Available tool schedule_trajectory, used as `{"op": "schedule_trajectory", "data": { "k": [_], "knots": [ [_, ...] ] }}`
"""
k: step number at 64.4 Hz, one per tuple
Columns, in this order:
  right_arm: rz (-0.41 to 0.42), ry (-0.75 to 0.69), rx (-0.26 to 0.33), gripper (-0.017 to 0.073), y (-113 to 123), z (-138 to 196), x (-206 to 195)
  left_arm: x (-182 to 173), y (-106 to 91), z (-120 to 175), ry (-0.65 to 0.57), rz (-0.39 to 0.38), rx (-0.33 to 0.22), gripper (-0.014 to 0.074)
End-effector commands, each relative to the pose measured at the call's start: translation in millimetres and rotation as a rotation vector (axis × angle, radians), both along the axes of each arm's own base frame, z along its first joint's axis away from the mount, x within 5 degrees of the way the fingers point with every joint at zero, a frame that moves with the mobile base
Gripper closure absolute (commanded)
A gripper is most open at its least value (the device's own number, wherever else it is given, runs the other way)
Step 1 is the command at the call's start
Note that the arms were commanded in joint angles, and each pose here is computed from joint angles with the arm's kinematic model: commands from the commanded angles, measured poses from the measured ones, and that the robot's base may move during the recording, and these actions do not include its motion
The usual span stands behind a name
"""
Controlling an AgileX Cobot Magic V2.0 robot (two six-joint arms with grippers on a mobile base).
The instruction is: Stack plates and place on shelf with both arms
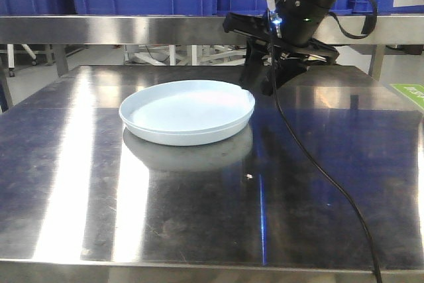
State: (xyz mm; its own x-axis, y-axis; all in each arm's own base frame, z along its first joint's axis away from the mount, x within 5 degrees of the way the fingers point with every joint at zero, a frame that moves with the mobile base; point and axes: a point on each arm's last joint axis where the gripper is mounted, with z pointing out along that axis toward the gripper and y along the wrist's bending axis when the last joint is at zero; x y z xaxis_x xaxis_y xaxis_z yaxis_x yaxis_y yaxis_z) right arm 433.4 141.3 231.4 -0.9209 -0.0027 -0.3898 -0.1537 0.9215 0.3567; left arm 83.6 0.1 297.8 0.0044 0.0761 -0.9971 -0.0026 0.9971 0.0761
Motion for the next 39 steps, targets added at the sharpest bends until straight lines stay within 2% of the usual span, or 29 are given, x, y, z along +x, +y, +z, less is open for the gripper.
{"op": "schedule_trajectory", "data": {
  "k": [1,39],
  "knots": [
    [-0.016,-0.098,0.037,0.0223,1,33,-1,-1,0.7,17,-0.108,0.007,-0.014,0.0512],
    [0.044,-0.022,0.013,0.0223,26,4,-4,-1,0.7,17,-0.108,0.007,-0.014,0.0512]
  ]
}}
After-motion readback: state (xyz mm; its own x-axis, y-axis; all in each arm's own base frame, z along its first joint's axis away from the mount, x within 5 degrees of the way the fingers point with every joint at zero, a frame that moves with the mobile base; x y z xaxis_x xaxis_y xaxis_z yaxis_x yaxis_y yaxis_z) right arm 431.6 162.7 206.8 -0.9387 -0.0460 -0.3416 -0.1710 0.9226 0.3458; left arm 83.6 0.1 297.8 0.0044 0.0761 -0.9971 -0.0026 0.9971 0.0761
